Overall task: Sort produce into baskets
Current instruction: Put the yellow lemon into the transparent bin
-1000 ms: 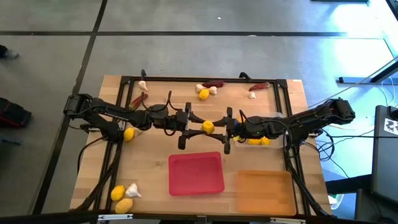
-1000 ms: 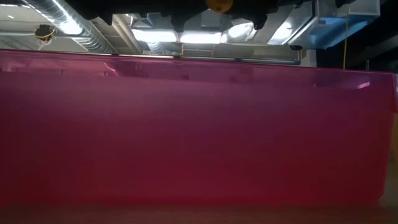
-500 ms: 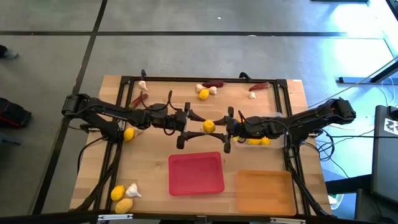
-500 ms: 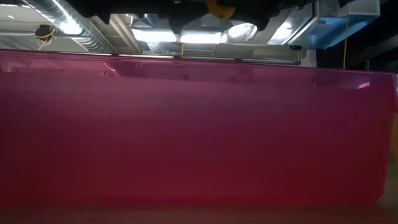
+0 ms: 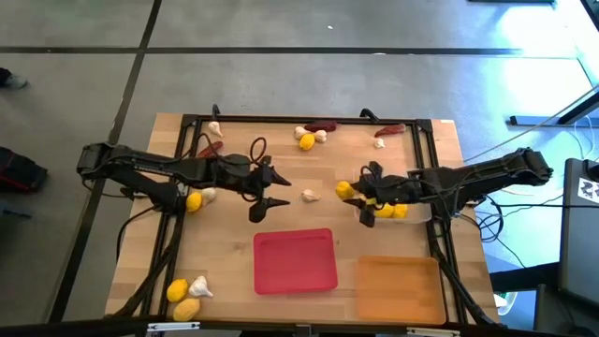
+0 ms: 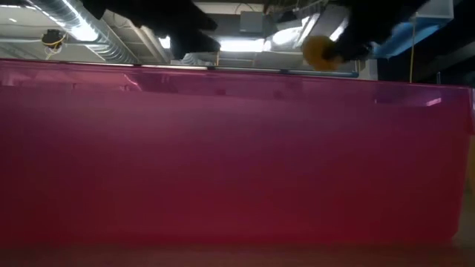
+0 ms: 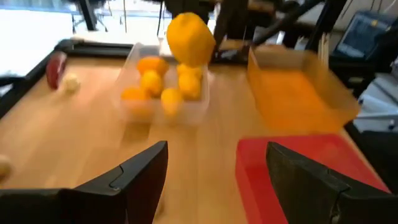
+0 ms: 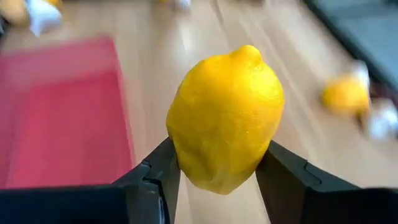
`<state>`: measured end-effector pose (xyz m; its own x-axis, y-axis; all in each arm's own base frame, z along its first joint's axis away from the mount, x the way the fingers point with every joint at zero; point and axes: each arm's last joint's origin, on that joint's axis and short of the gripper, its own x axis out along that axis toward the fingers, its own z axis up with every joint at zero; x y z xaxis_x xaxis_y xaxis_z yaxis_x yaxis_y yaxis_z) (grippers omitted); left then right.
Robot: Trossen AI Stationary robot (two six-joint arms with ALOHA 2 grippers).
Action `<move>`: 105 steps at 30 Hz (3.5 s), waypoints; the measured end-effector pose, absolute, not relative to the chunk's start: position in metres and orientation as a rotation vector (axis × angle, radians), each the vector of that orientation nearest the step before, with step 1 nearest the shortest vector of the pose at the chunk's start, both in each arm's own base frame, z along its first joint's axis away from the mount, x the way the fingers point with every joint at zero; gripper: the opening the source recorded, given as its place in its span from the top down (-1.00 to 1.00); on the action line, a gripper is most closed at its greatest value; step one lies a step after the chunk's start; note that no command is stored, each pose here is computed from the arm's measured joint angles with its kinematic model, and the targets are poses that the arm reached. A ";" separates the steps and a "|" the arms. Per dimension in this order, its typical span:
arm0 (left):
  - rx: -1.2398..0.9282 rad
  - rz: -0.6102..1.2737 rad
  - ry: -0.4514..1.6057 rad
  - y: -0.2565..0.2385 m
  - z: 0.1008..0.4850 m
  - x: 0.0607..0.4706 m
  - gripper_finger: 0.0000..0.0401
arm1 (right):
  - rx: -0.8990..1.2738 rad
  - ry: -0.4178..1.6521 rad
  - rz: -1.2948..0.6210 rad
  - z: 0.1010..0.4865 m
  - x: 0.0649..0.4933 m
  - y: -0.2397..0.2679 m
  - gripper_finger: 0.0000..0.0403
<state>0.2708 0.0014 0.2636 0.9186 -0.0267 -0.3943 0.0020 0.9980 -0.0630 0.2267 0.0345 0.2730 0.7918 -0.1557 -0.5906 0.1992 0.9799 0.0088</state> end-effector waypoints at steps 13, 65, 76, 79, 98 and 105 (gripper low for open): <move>-0.052 0.032 0.411 0.003 0.262 0.272 -0.33 | 0.294 1.116 -0.605 0.242 0.173 0.023 0.18; -0.099 0.067 0.418 0.004 0.261 0.272 -0.33 | 0.380 1.172 -0.570 0.210 0.175 0.003 -0.45; -0.075 0.121 0.381 0.007 0.252 0.287 -0.33 | 0.226 0.754 -0.511 0.240 0.214 0.001 -0.46; -0.080 0.237 0.366 0.015 0.249 0.290 -0.33 | 0.197 0.671 -0.494 0.245 0.222 0.001 -0.46; -0.184 0.632 0.544 0.091 0.210 0.351 -0.33 | 0.079 0.695 -0.494 0.230 0.241 0.001 -0.46; -0.199 0.753 0.641 0.132 0.195 0.376 -0.33 | 0.042 0.723 -0.512 0.228 0.240 0.000 -0.46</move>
